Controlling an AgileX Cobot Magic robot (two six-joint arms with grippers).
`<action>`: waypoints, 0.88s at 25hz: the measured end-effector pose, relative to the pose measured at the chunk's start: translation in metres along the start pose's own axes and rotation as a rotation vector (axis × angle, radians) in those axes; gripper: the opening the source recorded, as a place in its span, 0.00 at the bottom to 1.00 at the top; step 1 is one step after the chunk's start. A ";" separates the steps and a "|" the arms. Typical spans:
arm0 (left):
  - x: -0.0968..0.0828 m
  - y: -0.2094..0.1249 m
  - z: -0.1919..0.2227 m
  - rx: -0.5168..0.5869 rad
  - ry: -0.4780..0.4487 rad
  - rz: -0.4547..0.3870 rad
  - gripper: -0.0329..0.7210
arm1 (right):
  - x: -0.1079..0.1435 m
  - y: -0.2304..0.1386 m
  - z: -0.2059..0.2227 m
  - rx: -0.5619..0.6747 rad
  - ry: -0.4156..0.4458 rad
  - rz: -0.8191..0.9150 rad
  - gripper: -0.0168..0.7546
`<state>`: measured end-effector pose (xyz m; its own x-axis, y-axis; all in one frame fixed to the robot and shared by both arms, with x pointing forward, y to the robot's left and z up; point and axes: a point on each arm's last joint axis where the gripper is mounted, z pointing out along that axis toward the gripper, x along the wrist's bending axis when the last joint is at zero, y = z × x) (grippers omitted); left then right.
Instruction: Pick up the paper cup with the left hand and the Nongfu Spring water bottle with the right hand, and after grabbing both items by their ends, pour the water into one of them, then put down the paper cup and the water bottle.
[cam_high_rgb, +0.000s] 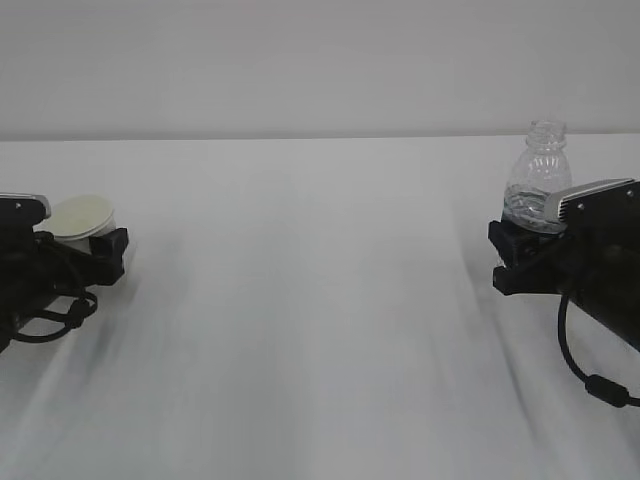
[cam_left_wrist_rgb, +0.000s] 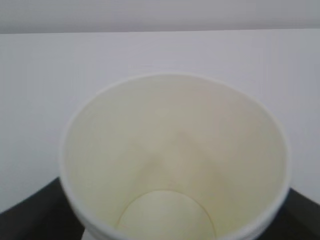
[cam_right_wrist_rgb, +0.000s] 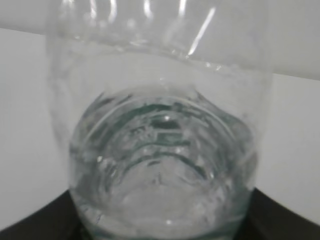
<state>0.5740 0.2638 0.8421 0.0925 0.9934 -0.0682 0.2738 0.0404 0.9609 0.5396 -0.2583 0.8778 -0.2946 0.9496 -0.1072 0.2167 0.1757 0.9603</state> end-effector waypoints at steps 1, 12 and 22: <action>0.000 0.000 0.000 0.000 0.000 0.000 0.88 | 0.000 0.000 0.000 0.000 0.000 0.000 0.55; 0.001 -0.012 0.001 0.037 0.003 0.000 0.86 | 0.000 0.000 0.000 0.000 0.000 -0.001 0.55; 0.000 -0.012 0.001 0.037 -0.004 0.003 0.85 | 0.000 0.000 0.000 0.000 0.000 -0.001 0.55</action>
<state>0.5716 0.2635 0.8299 0.0967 0.9931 -0.0666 0.3087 0.0337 0.9506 0.5396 -0.2583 0.8778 -0.2948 0.9495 -0.1079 0.2165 0.1763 0.9602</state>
